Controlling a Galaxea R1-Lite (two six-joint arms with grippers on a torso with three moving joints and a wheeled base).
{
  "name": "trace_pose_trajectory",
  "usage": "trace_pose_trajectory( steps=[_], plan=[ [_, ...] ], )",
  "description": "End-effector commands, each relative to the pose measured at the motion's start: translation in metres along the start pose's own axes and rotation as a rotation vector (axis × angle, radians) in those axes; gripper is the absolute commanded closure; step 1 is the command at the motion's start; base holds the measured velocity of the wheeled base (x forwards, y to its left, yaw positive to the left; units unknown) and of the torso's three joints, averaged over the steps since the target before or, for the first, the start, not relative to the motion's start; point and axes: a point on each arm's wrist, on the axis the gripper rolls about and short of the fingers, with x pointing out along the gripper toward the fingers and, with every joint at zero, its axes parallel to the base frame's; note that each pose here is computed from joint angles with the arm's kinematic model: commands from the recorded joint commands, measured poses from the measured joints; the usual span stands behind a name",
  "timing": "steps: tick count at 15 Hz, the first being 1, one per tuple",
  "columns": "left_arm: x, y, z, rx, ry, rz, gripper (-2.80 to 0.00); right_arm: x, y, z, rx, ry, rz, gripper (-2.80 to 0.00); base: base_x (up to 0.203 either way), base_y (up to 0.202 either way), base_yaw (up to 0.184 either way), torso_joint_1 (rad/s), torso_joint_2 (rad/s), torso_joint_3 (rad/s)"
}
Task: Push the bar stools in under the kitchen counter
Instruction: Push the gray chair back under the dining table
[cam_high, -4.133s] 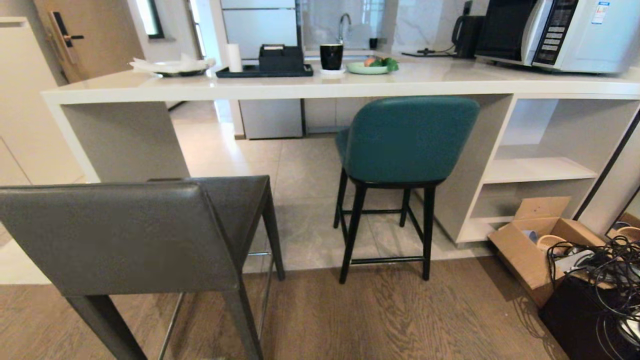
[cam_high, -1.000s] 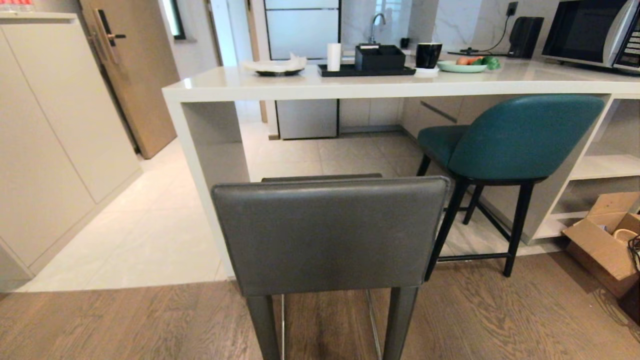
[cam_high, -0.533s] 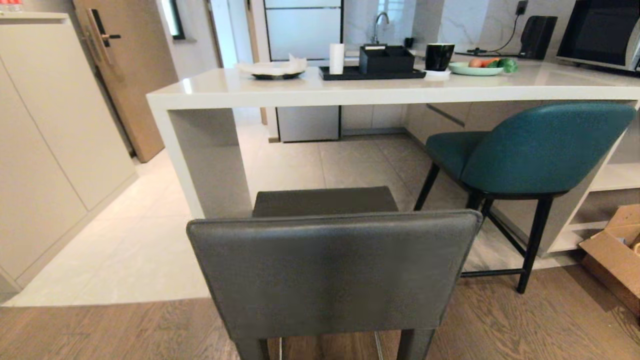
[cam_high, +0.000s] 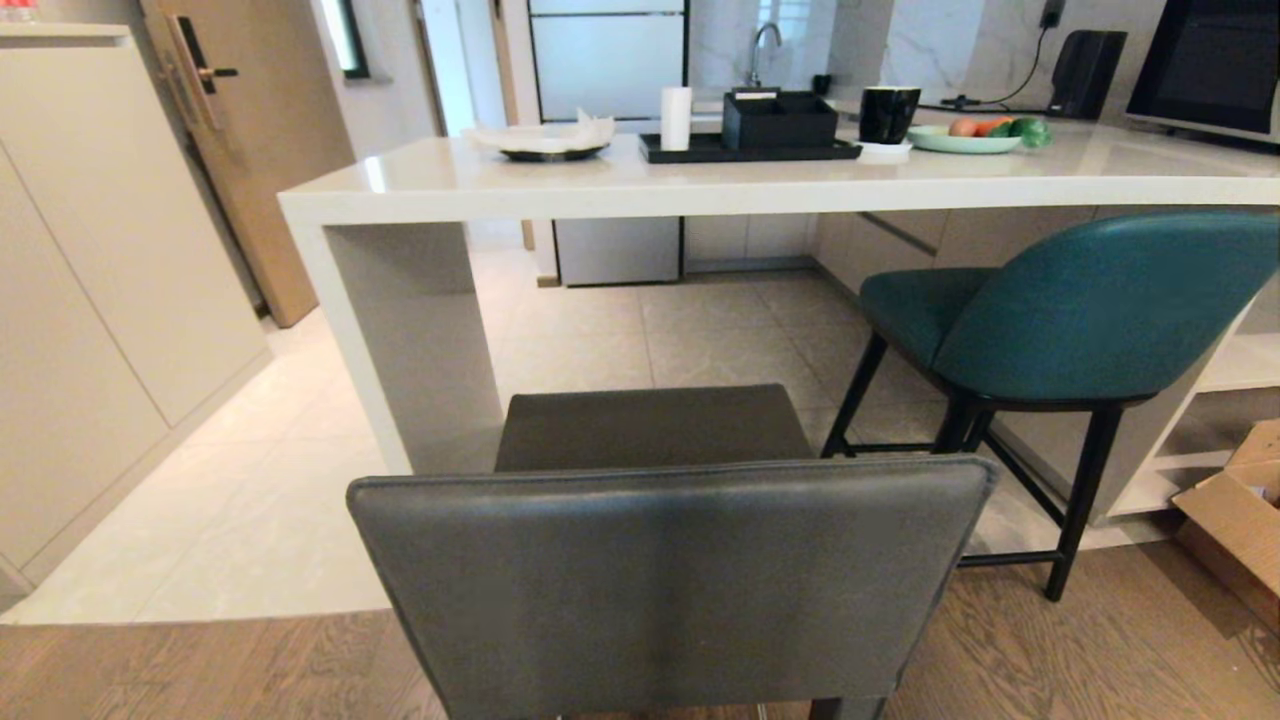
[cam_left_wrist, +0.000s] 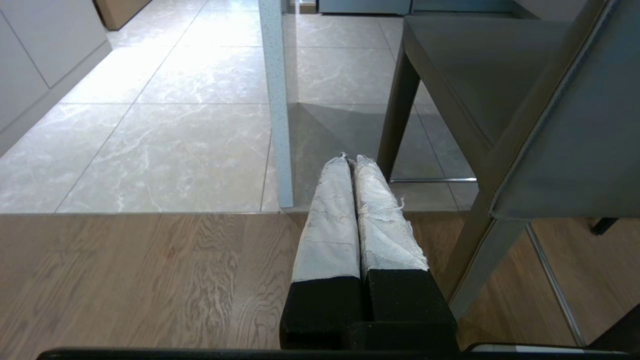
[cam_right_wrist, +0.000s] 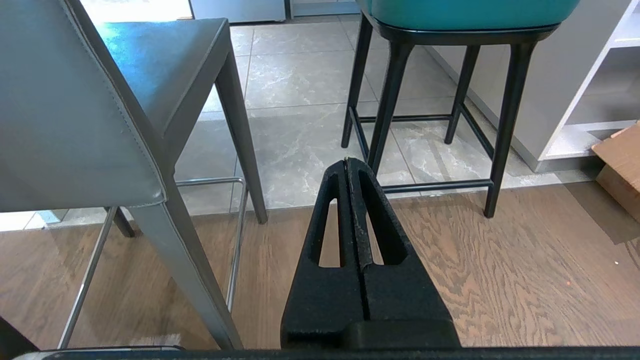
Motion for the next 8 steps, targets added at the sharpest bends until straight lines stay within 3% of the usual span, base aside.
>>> trace_pose_trajectory(
  steps=[1, 3, 5, 8],
  plan=[
    [0.0, 0.0, 0.0, -0.001, 0.002, 0.001, 0.0, 0.0, 0.0, 0.0, 0.002, 0.002, 0.0, 0.0, 0.0, 0.0, 0.0, 0.0, 0.0, 0.0],
    [0.0, 0.0, 0.0, 0.004, -0.002, 0.0, 0.0, 0.0, 0.0, 0.001, -0.002, 0.005, -0.004, 0.0, 0.0, 0.0, 0.0, 0.0, 0.0, 0.0],
    [-0.001, 0.0, 0.023, -0.037, -0.018, -0.002, 0.0, -0.001, -0.001, 0.024, 0.023, -0.009, -0.014, 0.0, 0.0, 0.0, 0.0, 0.0, 0.0, 0.0],
    [0.027, -0.001, 0.059, -0.093, 0.056, -0.028, 0.0, 0.024, -0.001, 0.059, 0.11, 0.127, -0.02, 0.0, 0.0, 0.0, 0.0, 0.0, 0.0, 0.0]
  ],
)
